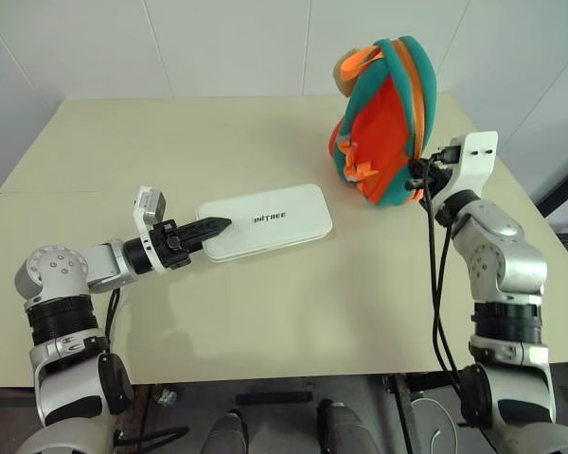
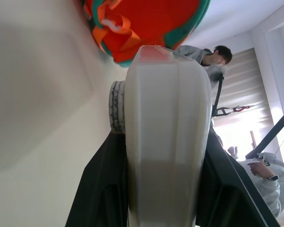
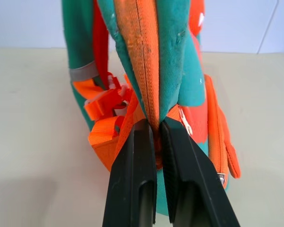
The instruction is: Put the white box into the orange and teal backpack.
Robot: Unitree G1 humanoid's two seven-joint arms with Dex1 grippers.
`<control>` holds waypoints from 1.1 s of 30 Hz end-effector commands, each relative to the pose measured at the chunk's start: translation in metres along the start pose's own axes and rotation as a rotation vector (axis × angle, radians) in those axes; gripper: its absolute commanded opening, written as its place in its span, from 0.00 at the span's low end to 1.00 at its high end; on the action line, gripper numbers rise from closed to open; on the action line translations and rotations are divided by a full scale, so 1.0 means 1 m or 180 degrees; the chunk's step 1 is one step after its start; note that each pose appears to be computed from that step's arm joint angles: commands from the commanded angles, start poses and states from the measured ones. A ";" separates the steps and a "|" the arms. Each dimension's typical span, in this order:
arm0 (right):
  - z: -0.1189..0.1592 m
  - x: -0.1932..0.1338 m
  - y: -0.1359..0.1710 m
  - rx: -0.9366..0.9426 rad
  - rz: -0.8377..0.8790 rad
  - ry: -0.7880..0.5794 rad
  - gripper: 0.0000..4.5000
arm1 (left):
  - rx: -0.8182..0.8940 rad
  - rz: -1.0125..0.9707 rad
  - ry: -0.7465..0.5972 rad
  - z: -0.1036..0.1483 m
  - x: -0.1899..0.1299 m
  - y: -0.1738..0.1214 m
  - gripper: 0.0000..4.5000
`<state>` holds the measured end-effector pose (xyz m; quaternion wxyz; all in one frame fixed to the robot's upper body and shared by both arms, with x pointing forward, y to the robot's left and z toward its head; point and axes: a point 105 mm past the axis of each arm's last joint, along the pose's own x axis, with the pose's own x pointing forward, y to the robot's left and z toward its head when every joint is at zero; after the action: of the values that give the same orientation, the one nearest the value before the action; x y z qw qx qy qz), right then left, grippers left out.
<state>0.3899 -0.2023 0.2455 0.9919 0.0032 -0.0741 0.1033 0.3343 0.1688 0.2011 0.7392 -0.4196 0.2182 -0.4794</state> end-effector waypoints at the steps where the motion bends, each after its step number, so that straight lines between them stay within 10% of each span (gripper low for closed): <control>1: 0.034 -0.028 0.009 -0.0017 0.0117 -0.0334 0.00 | 0.0066 -0.0173 -0.0002 0.007 -0.001 -0.012 0.29; 18: 0.001 -0.100 0.032 0.0168 0.0400 0.0216 0.00 | -0.0052 -0.0216 -0.0139 0.028 -0.019 -0.016 0.29; 31: 0.013 -0.116 0.046 0.0069 0.0865 0.0219 0.97 | -0.0034 -0.0167 -0.0100 0.028 -0.018 -0.012 0.29; 33: 0.015 -0.123 0.054 0.0074 0.1059 0.0227 1.00 | -0.0030 -0.0160 -0.0112 0.029 -0.019 -0.012 0.29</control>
<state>0.2699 -0.1827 0.2271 0.9710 0.0131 -0.0055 0.2386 0.3407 0.1897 0.2096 0.7249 -0.4434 0.2236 -0.4774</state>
